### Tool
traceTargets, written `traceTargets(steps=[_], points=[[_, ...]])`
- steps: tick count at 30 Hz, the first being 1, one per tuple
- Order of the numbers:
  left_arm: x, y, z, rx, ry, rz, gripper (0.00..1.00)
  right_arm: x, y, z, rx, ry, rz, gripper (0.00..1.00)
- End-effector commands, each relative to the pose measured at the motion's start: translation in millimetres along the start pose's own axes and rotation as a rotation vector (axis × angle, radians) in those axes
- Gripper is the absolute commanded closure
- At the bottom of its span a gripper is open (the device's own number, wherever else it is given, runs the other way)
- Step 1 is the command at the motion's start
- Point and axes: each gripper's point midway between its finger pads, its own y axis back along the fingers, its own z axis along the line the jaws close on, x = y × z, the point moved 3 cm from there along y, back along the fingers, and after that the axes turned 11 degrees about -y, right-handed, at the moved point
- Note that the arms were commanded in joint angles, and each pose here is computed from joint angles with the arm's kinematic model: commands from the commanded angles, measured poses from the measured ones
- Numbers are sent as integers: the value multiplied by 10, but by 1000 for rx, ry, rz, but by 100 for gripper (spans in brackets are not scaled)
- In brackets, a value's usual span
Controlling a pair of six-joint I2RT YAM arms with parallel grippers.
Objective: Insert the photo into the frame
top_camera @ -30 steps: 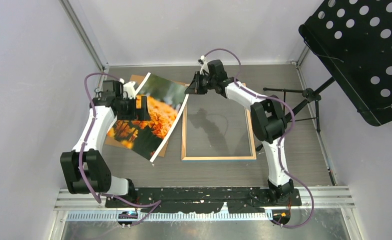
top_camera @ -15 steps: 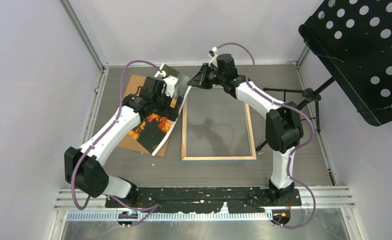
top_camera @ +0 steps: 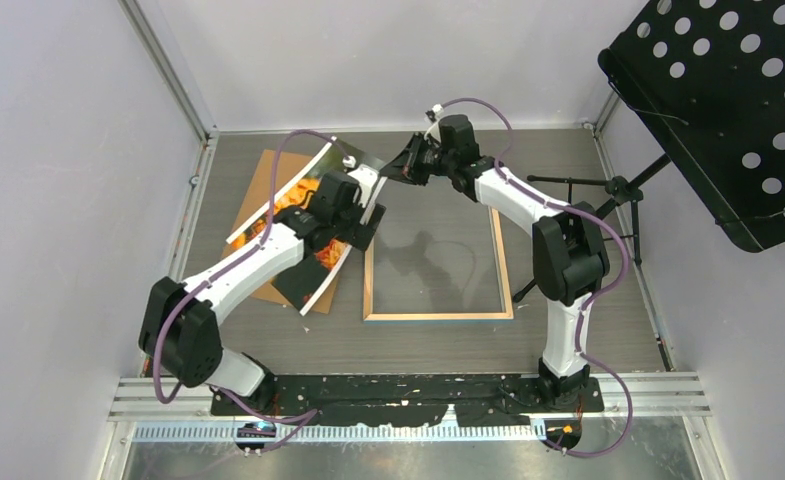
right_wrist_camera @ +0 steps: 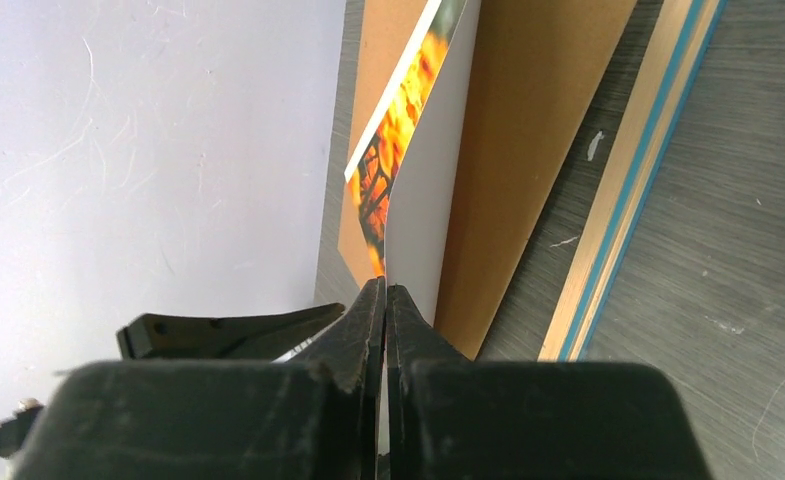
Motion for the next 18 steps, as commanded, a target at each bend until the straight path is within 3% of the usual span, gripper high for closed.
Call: traceTargets(steps=[1, 18], points=[[-114, -183, -18, -80, -75, -52, 0, -87, 183, 368, -101, 23, -33, 94], [36, -437, -107, -161, -191, -5, 3, -82, 340, 404, -114, 4, -55, 94]])
